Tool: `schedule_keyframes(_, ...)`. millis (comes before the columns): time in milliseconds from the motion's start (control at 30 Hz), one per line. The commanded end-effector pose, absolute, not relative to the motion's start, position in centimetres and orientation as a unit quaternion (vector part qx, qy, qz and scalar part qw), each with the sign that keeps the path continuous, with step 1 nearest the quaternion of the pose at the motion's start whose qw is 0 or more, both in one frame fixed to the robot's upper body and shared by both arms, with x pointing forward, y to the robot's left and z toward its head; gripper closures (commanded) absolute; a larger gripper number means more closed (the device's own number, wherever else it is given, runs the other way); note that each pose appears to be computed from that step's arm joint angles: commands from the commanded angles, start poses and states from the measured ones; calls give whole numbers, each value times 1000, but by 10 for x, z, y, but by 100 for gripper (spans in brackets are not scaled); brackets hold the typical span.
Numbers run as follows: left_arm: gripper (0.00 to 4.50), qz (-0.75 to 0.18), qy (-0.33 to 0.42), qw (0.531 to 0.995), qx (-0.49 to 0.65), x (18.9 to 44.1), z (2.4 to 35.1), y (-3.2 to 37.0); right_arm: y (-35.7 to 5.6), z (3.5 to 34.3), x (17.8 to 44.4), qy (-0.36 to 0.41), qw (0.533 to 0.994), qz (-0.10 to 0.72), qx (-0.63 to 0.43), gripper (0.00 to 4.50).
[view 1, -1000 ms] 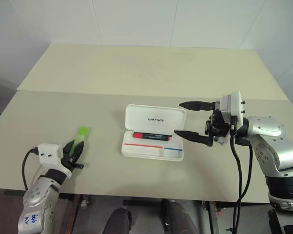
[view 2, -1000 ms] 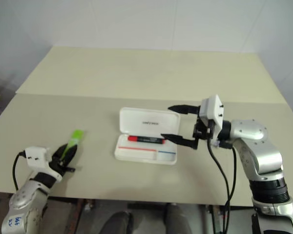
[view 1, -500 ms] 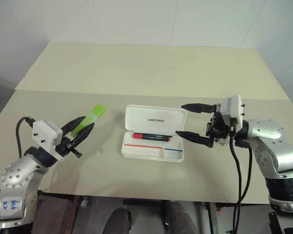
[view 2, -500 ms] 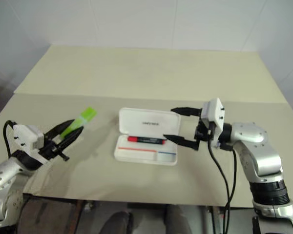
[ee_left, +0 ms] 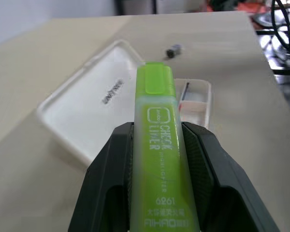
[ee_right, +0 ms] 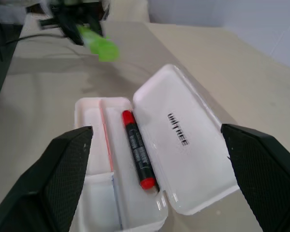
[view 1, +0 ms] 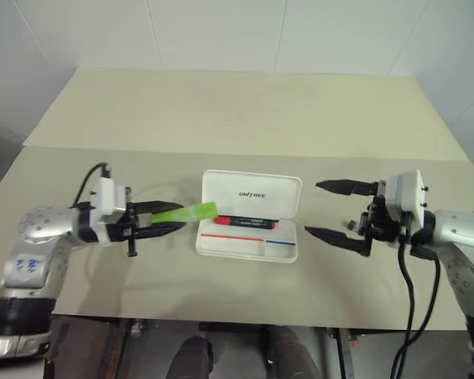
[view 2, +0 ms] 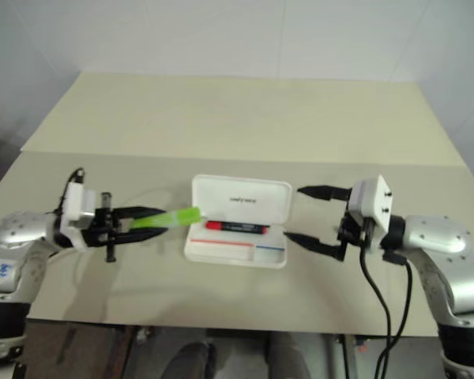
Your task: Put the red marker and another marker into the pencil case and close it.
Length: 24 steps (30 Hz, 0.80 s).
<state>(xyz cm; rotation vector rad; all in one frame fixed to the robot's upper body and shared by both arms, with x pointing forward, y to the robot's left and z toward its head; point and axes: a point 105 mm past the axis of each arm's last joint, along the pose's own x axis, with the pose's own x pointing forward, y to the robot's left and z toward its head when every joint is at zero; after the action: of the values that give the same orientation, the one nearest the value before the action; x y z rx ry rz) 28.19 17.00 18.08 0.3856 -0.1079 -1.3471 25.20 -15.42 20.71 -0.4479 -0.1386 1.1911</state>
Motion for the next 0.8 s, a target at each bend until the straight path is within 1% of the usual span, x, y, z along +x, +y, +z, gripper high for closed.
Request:
schedule_keyframes(33, 346, -645, -53, 735, 201, 286, 178, 159, -152, 214, 240, -76, 792, 559, -234, 0)
schedule_keyframes(100, 346, -650, -53, 728, 211, 290, 176, 153, -153, 215, 239, -78, 797, 550, -235, 0)
schedule_keyframes(200, 346, -646, -58, 733, 205, 295, 177, 148, -152, 217, 237, -83, 803, 542, -234, 0)
schedule_keyframes(300, 346, -657, -50, 724, 202, 295, 167, 135, -153, 217, 233, -84, 814, 527, -231, 0)
schedule_keyframes(500, 346, -661, -40, 726, 186, 296, 152, 112, -155, 219, 231, -91, 824, 507, -233, 0)
schedule_keyframes(700, 346, -666, -30, 724, 176, 295, 138, 108, -154, 220, 230, -97, 828, 501, -234, 0)
schedule_keyframes(800, 346, -677, -19, 714, 176, 296, 127, 109, -153, 221, 230, -100, 828, 499, -234, 0)
